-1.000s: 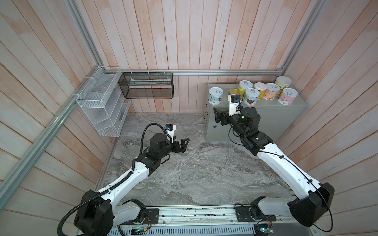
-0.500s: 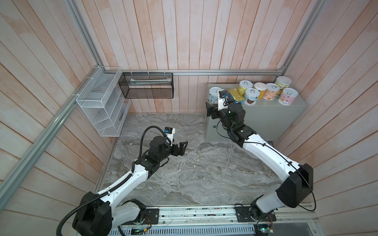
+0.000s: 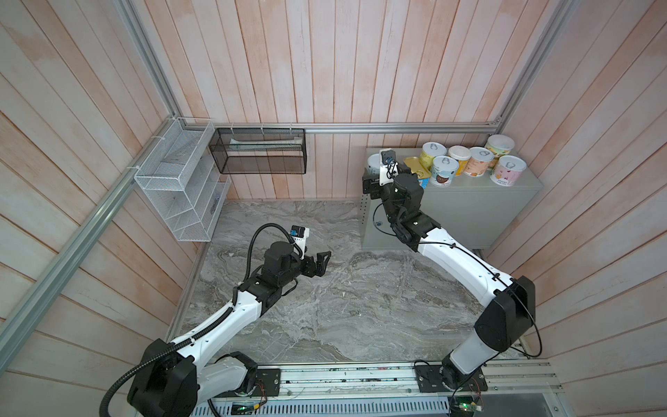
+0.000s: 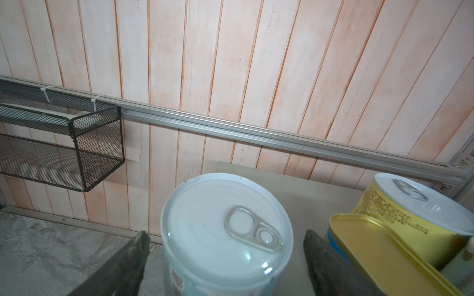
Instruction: Place and organize the canned foods onto the counter
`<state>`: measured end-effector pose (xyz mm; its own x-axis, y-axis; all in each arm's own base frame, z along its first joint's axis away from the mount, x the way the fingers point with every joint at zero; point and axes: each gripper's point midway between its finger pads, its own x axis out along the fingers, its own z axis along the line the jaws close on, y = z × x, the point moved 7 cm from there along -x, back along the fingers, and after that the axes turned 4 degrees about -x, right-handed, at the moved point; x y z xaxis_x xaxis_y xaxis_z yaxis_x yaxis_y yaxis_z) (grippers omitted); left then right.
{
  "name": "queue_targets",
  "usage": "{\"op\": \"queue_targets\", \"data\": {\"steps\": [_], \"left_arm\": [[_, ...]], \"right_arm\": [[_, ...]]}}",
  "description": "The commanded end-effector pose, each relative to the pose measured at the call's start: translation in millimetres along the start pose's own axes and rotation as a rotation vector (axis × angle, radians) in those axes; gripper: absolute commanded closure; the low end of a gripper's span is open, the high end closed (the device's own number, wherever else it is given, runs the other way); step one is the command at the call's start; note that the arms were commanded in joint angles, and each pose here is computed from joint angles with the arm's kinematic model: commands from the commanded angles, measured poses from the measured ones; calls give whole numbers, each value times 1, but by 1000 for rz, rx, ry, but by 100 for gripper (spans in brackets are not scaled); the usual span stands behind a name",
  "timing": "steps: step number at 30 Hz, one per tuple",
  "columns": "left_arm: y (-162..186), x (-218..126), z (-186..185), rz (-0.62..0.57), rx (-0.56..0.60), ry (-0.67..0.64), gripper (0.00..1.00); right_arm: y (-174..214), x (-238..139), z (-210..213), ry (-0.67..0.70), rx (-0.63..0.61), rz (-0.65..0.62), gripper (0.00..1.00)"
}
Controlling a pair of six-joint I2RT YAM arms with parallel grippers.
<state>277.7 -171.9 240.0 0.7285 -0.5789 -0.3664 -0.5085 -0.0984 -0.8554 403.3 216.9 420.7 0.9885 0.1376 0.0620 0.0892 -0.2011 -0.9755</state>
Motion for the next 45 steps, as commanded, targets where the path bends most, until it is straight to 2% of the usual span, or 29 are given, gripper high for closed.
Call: {"op": "queue_targets", "data": {"steps": [1,19,27,38,41,45], "left_arm": [[3,1,0,1,16,18,0],[7,-1,-2,16,-8,38,0],[8,-3,-2,20,-13,42,0],[-1,-15,0,-19,19,-25,0],[-5,-21,4,-51,38,-72,0],[-14,-31,21,-126,41,-221,0]], "right_arm": [[-12,1,-6,53,-14,-22,6],[-8,2,-28,119,-16,57,6],[-21,-2,-27,62,-8,38,5],[-54,-60,-32,-18,60,-49,2],[-46,-84,-31,-36,72,-30,2],[-2,-119,-35,-39,78,39,2]]}}
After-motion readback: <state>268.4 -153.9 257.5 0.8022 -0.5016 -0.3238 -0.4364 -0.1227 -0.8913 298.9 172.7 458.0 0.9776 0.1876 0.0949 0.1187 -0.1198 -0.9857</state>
